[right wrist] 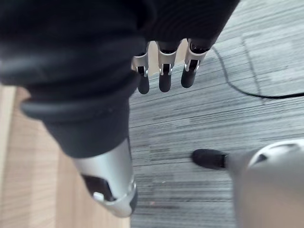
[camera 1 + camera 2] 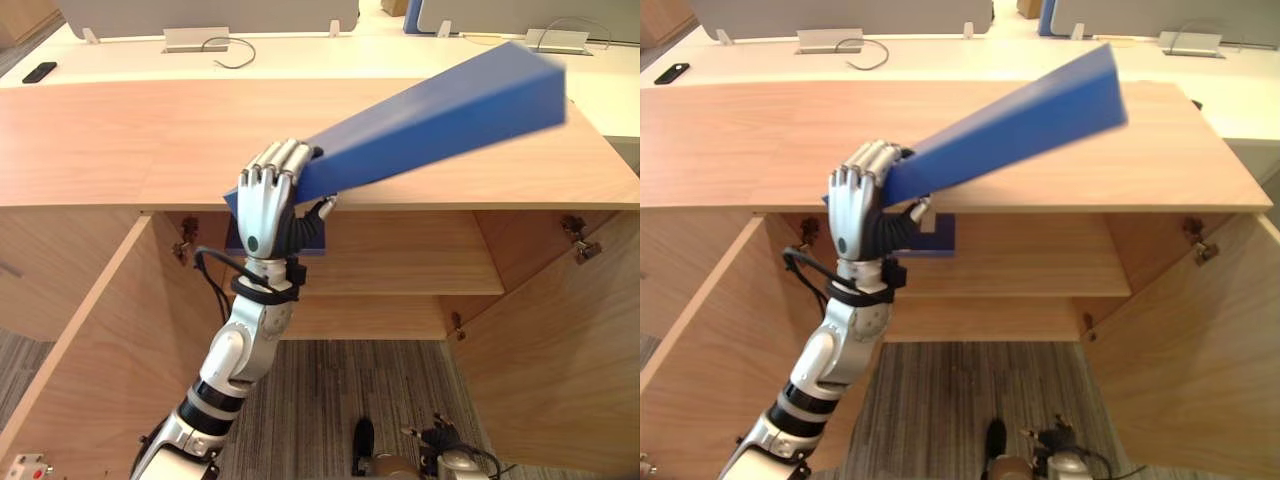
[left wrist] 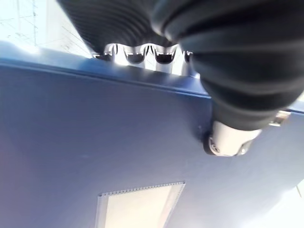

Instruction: Walk over to the cabinet, pick up the folder, carry it to the office cabinet, place the folder inside the office cabinet, then close the office cabinet door

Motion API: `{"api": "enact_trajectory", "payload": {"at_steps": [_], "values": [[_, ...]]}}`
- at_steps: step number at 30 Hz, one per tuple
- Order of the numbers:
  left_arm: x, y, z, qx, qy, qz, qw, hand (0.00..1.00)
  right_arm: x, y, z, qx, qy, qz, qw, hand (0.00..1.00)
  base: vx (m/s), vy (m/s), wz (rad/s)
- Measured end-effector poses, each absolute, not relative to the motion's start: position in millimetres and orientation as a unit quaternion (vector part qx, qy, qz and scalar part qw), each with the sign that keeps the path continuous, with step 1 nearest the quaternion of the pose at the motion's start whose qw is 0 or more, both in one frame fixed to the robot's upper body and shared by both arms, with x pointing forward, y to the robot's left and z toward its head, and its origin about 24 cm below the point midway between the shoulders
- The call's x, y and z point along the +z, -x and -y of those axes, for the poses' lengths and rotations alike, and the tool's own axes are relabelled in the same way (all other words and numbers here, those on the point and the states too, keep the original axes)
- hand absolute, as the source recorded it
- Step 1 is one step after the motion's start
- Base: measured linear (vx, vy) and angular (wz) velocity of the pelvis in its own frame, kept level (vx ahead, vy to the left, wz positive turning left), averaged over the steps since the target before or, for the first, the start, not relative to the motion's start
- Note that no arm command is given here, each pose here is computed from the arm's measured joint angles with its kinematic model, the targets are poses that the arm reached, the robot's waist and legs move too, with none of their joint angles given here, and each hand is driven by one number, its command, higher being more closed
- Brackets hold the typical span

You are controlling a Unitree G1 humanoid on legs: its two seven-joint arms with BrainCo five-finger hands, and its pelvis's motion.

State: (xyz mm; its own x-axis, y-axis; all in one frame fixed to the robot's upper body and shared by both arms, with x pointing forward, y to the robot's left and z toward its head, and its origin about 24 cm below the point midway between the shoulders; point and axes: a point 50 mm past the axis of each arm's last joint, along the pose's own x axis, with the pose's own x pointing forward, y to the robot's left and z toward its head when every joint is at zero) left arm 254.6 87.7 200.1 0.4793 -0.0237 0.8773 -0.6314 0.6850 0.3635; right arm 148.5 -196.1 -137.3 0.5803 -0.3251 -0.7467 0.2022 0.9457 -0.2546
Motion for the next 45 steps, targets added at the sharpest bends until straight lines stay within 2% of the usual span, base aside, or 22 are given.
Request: {"api": "enact_trajectory", "payload": {"at_steps": [4, 12, 16, 18, 22, 24, 26, 30, 34, 40, 42, 45], "values": [[198, -255, -102, 0.228, -0.305, 0.446, 0.810, 1.00, -117, -164, 193, -0.143, 0.085, -0.363, 0.917, 0.00, -0.04, -0.024, -0.16], [192, -253, -118, 0.250, -0.242, 0.407, 0.844, 1.00, -103, -170, 195, -0.142, 0.115, -0.324, 0.928, 0.00, -0.07, -0.010, -0.10], [189, -252, -123, 0.243, -0.185, 0.392, 0.868, 1.00, -82, -179, 196, -0.159, 0.100, -0.269, 0.945, 0.00, -0.11, 0.020, -0.07], [188, -253, -126, 0.232, -0.151, 0.381, 0.882, 1.00, -67, -185, 198, -0.178, 0.056, -0.232, 0.955, 0.00, -0.11, 0.023, -0.10], [188, -255, -132, 0.189, -0.048, 0.362, 0.911, 1.00, -24, -200, 208, -0.214, -0.125, -0.103, 0.964, 0.00, -0.07, 0.027, -0.11], [188, -256, -134, 0.165, -0.004, 0.356, 0.920, 1.00, -9, -202, 217, -0.223, -0.218, -0.040, 0.949, 0.00, -0.04, 0.021, -0.06], [189, -258, -140, 0.124, 0.074, 0.347, 0.927, 1.00, 10, -203, 227, -0.208, -0.337, 0.042, 0.917, 0.00, -0.02, 0.012, -0.12], [190, -260, -153, 0.076, 0.163, 0.341, 0.923, 1.00, 44, -203, 235, -0.162, -0.415, 0.155, 0.882, 0.00, -0.01, 0.031, -0.17], [192, -260, -161, 0.032, 0.217, 0.345, 0.912, 1.00, 83, -203, 245, -0.110, -0.420, 0.267, 0.860, 0.00, -0.01, 0.005, -0.01], [186, -266, -164, -0.019, 0.234, 0.340, 0.911, 1.00, 120, -221, 234, -0.026, -0.404, 0.330, 0.853, 0.00, -0.06, 0.016, -0.06], [181, -269, -165, -0.025, 0.234, 0.329, 0.915, 1.00, 134, -229, 232, 0.007, -0.378, 0.337, 0.862, 0.00, -0.08, 0.022, -0.12], [174, -276, -165, -0.039, 0.221, 0.310, 0.924, 1.00, 163, -249, 229, 0.067, -0.274, 0.338, 0.898, 0.00, -0.06, 0.015, -0.04]]}}
